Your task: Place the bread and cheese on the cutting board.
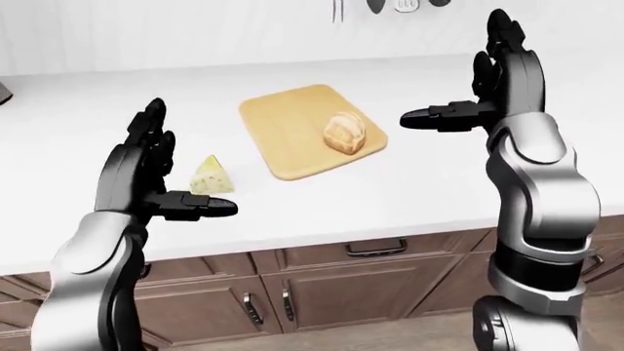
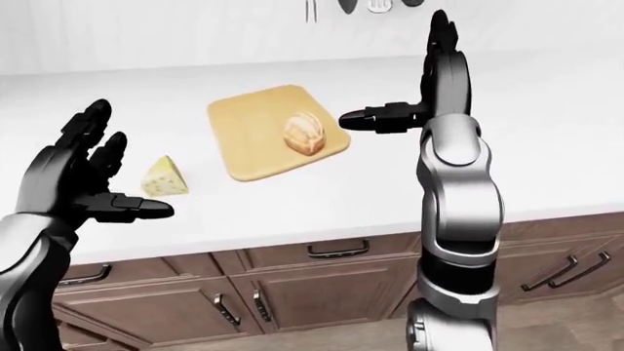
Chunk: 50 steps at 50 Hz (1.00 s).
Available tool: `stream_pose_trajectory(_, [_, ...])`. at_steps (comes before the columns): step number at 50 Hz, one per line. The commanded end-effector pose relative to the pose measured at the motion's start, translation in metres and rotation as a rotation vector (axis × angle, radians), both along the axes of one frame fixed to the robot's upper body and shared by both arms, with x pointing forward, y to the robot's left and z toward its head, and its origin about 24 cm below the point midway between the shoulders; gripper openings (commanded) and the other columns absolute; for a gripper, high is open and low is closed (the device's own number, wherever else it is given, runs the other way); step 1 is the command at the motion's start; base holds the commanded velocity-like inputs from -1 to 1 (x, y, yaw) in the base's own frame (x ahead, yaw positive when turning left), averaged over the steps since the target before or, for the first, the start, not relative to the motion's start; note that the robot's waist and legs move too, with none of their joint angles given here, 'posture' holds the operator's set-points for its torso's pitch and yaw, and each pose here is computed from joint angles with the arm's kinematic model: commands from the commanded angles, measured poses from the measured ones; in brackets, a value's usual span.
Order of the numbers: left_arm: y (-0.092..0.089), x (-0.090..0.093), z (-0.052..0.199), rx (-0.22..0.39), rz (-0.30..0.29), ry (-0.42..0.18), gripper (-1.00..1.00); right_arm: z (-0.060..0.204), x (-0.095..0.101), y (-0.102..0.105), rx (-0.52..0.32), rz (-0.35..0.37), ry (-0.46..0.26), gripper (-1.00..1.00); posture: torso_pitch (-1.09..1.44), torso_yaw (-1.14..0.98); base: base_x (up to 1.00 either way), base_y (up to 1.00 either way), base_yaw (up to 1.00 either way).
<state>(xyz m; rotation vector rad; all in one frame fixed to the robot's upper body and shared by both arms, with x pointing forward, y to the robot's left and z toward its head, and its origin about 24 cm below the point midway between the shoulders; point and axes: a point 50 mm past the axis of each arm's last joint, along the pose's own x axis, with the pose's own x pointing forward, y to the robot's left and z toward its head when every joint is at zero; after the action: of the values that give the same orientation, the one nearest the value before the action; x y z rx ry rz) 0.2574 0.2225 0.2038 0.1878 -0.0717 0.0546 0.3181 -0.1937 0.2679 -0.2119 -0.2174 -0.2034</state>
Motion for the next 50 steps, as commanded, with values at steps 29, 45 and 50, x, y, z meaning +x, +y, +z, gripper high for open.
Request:
stream_pose_trajectory(29, [-0.001,0.011,-0.009,0.093,0.067,-0.027,0.54,0.016,-0.005,0.003,-0.016,0.011,-0.084,1.00,0.00,0.00,0.00,0.00,0.00])
stream_pose_trajectory(45, [0.004,0.014,-0.017,0.118,0.110,0.006,0.33,0.016,-0.006,0.003,-0.018,0.013,-0.087,1.00,0.00,0.00,0.00,0.00,0.00])
stream_pose_trajectory(50, [0.005,0.014,-0.018,0.117,0.119,0.015,-0.09,0.014,-0.004,0.003,-0.017,0.014,-0.082,1.00,0.00,0.00,0.00,0.00,0.00])
